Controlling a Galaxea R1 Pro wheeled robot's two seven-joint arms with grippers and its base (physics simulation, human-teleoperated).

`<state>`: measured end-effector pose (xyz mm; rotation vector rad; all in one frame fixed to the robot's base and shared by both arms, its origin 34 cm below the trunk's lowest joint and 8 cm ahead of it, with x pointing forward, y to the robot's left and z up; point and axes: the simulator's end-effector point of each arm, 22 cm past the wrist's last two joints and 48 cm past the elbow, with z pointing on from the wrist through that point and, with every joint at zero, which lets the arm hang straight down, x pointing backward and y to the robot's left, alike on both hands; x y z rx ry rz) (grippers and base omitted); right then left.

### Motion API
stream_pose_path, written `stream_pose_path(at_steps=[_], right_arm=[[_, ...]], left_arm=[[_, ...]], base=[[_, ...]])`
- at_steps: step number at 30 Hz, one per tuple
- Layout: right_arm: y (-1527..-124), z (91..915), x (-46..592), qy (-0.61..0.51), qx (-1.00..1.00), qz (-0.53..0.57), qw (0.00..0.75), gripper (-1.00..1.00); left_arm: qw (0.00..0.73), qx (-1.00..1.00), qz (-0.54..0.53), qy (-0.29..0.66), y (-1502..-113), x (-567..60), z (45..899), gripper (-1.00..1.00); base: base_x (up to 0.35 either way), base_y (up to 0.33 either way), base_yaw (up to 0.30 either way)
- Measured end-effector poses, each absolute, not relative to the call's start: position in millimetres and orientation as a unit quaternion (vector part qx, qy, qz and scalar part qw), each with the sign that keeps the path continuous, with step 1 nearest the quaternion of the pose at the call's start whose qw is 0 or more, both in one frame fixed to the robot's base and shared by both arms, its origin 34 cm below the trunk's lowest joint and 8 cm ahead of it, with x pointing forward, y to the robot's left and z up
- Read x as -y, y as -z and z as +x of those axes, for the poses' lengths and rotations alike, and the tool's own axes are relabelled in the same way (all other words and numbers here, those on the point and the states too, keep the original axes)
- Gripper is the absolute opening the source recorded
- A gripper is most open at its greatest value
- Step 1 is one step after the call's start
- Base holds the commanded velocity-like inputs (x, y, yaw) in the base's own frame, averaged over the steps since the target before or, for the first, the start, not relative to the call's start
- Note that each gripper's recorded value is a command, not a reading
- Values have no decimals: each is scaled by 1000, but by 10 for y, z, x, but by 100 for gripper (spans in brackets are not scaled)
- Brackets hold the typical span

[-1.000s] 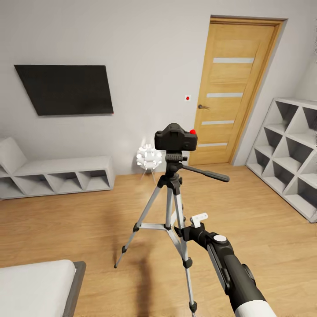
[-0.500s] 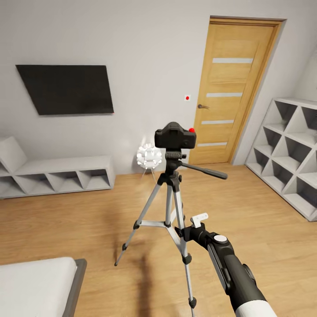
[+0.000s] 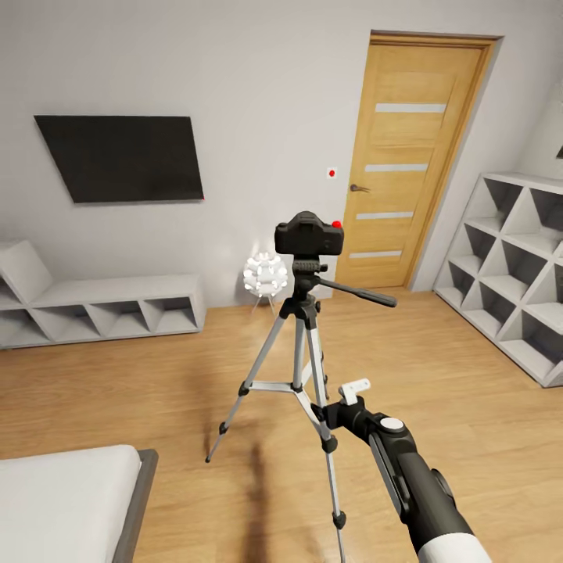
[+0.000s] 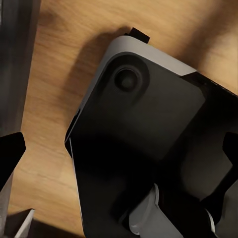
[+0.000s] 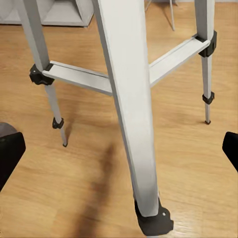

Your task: Attach the digital camera to the camera tripod in the bedroom.

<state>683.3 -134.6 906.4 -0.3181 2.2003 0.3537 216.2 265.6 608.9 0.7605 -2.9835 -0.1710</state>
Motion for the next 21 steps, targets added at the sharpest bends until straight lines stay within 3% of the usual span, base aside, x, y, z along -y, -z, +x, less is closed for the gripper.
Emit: stream_pose_path(at_steps=[10,21], right_arm=[[-8529,6592,2085,-97,-919,-125,362,100],[-7306,5390,3341,-58,-977,-101,179,100]], left_arm=[[29,966,251,56,-6089,-2665,2160,100],[30,965,253,56,-6089,-2672,2153,100]], base=[[-2,0,0],[0,0,0]])
